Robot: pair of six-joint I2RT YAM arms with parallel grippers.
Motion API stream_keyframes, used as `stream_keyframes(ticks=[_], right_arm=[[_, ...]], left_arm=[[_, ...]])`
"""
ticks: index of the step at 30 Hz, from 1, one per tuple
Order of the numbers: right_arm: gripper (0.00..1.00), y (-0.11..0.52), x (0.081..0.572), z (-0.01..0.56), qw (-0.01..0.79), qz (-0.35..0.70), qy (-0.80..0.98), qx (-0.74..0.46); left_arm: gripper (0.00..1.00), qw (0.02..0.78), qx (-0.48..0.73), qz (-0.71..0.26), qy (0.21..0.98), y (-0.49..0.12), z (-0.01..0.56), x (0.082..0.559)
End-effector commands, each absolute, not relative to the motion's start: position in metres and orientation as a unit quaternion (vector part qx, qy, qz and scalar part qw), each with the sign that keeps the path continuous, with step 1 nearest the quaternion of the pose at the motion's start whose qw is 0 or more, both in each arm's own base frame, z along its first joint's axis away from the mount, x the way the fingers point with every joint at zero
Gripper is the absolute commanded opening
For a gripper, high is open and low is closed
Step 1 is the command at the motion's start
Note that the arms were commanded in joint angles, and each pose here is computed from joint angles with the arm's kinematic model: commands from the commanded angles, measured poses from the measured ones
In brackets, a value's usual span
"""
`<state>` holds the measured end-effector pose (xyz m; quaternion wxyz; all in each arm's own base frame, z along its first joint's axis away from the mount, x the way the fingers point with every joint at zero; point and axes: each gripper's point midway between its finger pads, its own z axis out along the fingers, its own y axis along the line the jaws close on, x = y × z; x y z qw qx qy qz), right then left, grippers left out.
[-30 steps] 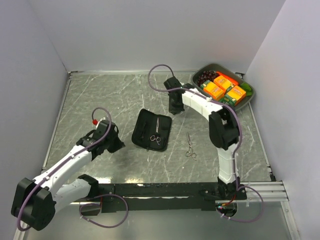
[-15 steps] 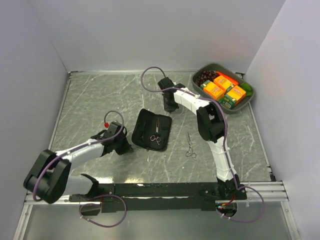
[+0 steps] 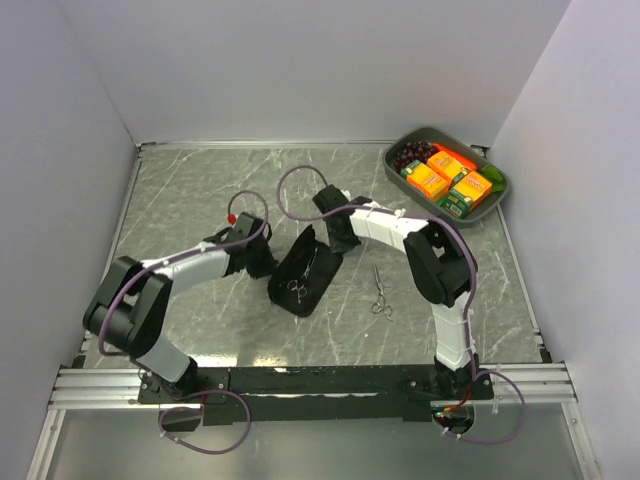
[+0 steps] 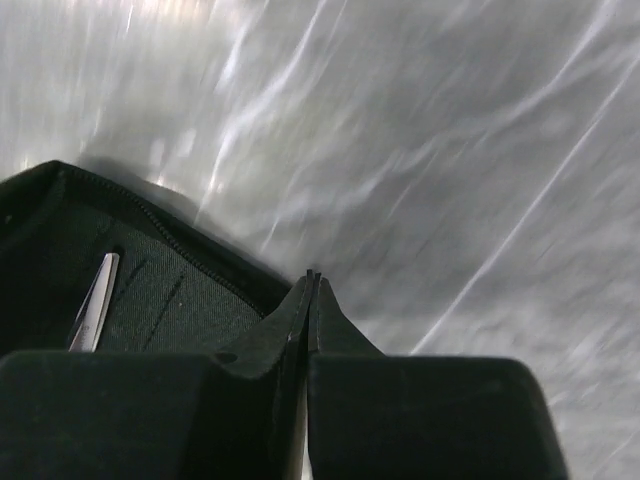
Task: Sort the hair-cutting tools
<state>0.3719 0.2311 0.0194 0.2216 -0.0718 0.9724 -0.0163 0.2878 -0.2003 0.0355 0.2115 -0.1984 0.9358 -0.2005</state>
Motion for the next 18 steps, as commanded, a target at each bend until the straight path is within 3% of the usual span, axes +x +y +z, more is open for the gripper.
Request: stream_keyframes(ticks=[1, 11, 18], right_arm=[[0.00, 0.245, 0.319, 0.034, 0.189, 0.009, 0.977, -0.099], [0.00, 0.265, 0.271, 0.070, 0.175, 0.055, 0.973, -0.142], [0.00, 0.216, 0.306, 0.095, 0.237, -0.048, 0.964, -0.106]], left_arm=[[0.01, 0.251, -0.175, -0.199, 0.931, -0.208, 0.056, 0.330], [0.01, 0.279, -0.212, -0.154, 0.924, -0.169, 0.059, 0.386], [0.01, 0.329, -0.237, -0.102, 0.909, -0.125, 0.109, 0.372]])
